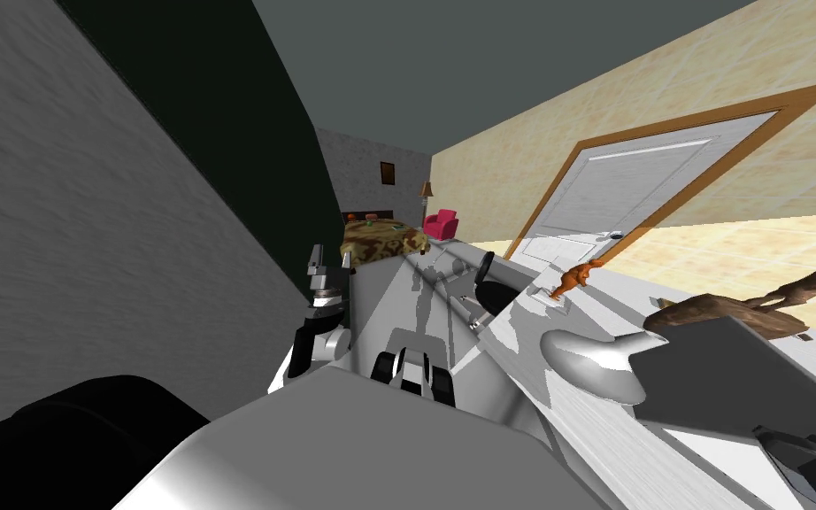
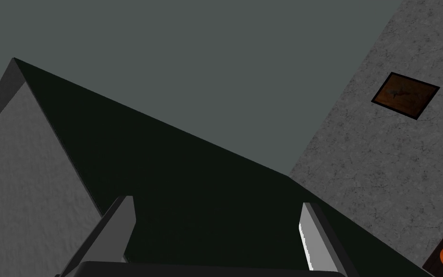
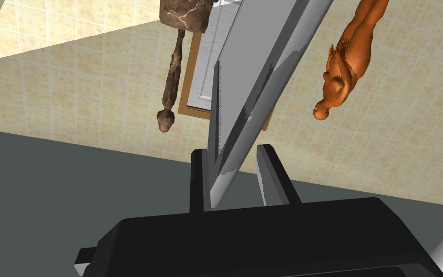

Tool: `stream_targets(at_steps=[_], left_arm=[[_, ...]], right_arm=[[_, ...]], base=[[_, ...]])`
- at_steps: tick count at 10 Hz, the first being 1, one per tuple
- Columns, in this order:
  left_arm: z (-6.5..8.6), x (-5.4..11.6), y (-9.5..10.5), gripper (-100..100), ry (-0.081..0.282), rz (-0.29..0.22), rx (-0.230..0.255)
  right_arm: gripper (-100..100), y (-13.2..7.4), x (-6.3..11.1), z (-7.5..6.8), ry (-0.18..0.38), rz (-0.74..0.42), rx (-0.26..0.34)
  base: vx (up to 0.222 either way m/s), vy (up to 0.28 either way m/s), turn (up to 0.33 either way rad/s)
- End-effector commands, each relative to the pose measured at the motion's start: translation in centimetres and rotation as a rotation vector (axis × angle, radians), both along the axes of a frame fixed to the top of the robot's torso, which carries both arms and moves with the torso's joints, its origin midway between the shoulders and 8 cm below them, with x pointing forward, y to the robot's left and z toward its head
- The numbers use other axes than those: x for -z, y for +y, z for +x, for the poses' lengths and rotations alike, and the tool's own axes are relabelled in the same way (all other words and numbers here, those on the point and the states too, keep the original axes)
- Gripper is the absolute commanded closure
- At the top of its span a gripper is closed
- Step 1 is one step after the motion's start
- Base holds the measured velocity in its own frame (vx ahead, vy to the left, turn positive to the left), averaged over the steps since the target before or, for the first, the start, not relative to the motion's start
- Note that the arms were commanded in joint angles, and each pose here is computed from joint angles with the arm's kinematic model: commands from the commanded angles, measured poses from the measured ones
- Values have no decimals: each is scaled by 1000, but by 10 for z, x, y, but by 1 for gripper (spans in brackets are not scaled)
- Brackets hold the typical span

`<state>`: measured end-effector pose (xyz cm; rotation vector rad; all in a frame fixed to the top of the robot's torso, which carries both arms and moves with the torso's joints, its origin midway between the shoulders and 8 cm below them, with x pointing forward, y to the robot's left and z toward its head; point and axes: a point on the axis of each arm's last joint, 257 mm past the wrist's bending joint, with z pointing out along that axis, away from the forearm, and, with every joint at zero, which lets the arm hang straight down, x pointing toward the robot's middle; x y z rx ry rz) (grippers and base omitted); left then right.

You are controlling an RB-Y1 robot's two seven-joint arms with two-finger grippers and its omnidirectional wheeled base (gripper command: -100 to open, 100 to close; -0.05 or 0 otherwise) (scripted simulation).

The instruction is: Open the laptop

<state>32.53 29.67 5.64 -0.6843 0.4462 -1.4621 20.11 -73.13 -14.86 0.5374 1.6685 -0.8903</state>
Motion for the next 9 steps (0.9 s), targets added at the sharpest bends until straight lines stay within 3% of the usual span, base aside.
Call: stream_targets(at_steps=[1,6,7,8,9], left_arm=[[0,0,0,0,0,0,0],[0,0,0,0,0,0,0],[0,0,0,0,0,0,0],[0,0,0,0,0,0,0],[0,0,0,0,0,0,0]], right_arm=[[100,1,17,9,-86,83,-2],[100,10,46,35,-267,248,-15],[100,10,32,37,-259,214,-27],[100,17,50,45,-320,278,-40],[100,22,59,49,-347,309,-45]], base=[[-91,-71,-26],[-97,-81,-36],[-34,-28,-11],[-41,-68,-113],[-50,-95,-125]])
